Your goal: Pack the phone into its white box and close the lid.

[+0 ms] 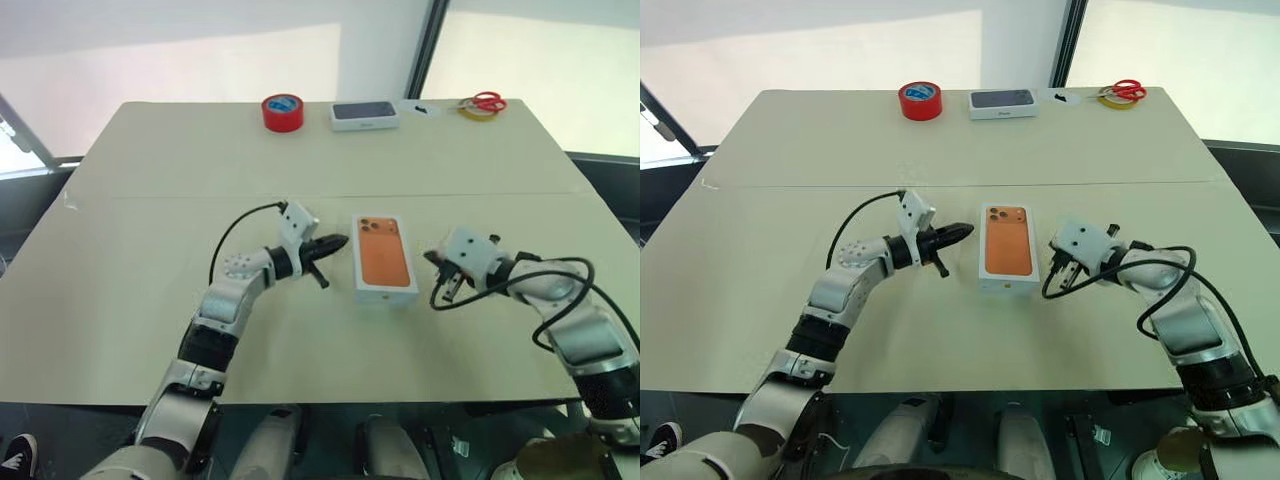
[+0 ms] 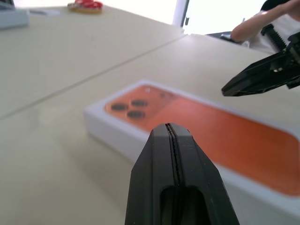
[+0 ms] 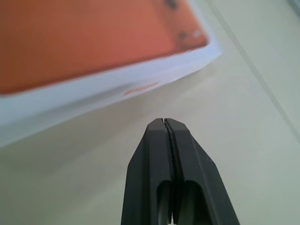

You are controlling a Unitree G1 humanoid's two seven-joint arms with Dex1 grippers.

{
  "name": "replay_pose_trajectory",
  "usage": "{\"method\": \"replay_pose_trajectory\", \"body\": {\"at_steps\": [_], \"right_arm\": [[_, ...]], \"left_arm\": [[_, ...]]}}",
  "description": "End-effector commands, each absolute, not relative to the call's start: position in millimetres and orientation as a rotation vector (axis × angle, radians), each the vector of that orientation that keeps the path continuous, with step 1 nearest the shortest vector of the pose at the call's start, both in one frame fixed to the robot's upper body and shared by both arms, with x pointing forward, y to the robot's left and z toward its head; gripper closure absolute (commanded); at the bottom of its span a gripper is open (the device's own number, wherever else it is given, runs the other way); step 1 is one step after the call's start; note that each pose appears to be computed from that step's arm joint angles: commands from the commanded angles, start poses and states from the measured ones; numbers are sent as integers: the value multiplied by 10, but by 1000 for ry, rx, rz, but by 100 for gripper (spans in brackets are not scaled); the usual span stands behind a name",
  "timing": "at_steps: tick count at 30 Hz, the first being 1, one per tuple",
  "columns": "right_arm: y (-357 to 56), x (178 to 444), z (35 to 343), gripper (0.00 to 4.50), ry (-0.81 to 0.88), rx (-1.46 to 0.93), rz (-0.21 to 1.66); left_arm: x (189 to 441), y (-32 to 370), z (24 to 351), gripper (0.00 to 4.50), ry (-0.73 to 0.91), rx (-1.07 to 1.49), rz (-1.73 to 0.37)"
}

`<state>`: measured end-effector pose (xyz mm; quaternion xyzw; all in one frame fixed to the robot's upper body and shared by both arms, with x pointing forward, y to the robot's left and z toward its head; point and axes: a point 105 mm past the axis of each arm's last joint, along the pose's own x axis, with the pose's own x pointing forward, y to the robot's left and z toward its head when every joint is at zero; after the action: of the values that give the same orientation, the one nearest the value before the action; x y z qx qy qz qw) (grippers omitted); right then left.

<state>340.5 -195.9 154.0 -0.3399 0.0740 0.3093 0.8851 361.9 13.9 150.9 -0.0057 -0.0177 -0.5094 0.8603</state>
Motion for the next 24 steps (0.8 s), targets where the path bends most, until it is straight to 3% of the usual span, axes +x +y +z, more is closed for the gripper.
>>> {"method": "replay_pose_trajectory", "body": {"at_steps": [1, 5, 8, 12, 20, 24], "right_arm": [[-1796, 3373, 1733, 449, 55, -677, 697], [-1651, 3136, 1340, 449, 182, -733, 853], [-1668, 2987, 1065, 449, 281, -788, 904], [-1614, 2846, 989, 449, 308, -775, 960], [-1562, 2810, 1033, 449, 297, -755, 995], [-1548, 2881, 1150, 449, 246, -713, 957]], "left_arm": [[3619, 5, 1668, 450, -92, -17, -1108], [3644, -67, 1251, 450, 38, 187, -1103], [3614, -59, 1086, 450, 112, 163, -1108], [3450, -13, 884, 450, 187, 198, -1174], [3461, 91, 959, 450, 159, 168, -1157], [3493, 101, 1162, 450, 68, 108, -1127]]}}
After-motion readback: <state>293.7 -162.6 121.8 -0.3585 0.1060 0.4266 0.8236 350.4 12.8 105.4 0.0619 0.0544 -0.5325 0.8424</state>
